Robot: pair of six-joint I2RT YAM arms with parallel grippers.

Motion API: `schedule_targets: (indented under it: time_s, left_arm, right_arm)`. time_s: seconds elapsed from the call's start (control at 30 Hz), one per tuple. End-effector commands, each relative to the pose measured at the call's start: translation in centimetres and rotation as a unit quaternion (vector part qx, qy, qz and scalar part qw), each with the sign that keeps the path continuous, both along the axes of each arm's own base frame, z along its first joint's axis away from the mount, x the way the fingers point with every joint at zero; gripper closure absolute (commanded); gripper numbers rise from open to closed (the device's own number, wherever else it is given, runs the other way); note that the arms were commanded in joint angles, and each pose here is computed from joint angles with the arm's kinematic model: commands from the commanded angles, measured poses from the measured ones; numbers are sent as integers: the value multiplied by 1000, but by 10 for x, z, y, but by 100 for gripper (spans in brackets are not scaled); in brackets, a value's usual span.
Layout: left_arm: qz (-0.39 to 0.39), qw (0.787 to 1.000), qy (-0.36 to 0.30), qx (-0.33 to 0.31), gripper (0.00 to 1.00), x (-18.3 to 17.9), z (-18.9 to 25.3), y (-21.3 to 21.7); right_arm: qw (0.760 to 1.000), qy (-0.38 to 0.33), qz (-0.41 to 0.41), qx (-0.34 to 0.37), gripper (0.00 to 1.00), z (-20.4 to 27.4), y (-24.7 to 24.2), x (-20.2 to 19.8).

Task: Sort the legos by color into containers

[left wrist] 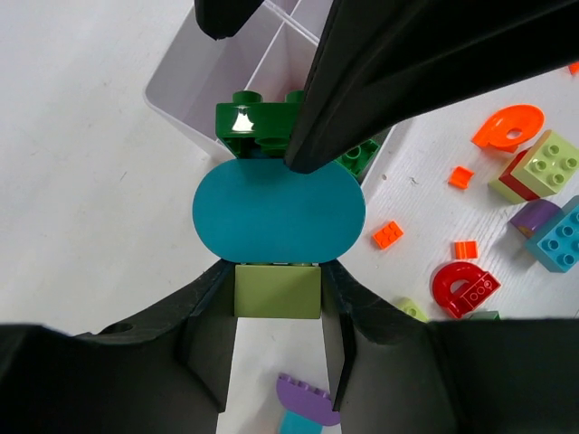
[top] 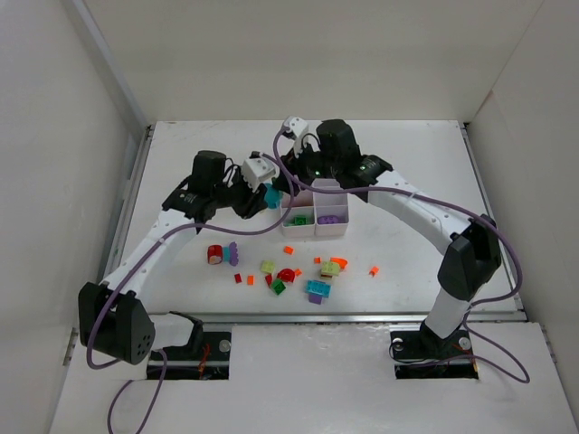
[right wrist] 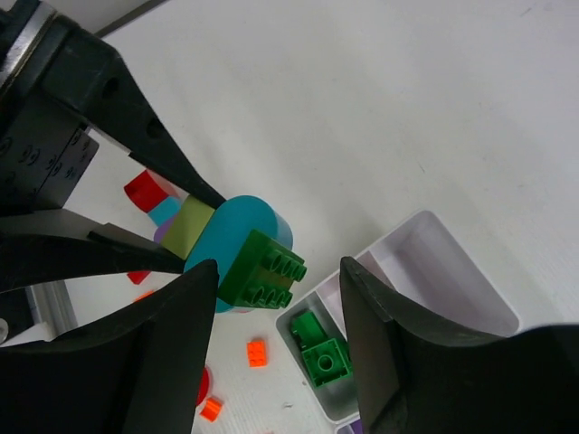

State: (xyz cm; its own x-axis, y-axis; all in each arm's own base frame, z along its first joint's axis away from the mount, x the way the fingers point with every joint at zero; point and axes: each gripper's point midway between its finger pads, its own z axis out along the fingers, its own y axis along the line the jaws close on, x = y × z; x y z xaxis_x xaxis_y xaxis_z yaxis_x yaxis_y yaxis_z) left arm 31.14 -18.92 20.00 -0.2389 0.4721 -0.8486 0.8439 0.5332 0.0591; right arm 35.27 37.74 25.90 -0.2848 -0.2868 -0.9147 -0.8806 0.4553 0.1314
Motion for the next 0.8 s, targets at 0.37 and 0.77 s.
schedule_targets:
  time_s: [0.37,0.77]
  left_arm:
    - [2,999,-35,-37,100,-3,24,-5]
    - [35,999,-4,34,100,-15,-43,26]
  right_arm:
    - [999,-14,-34,17,80,5,11,22]
    - [999,-8,-53,0,98,-9,2,22]
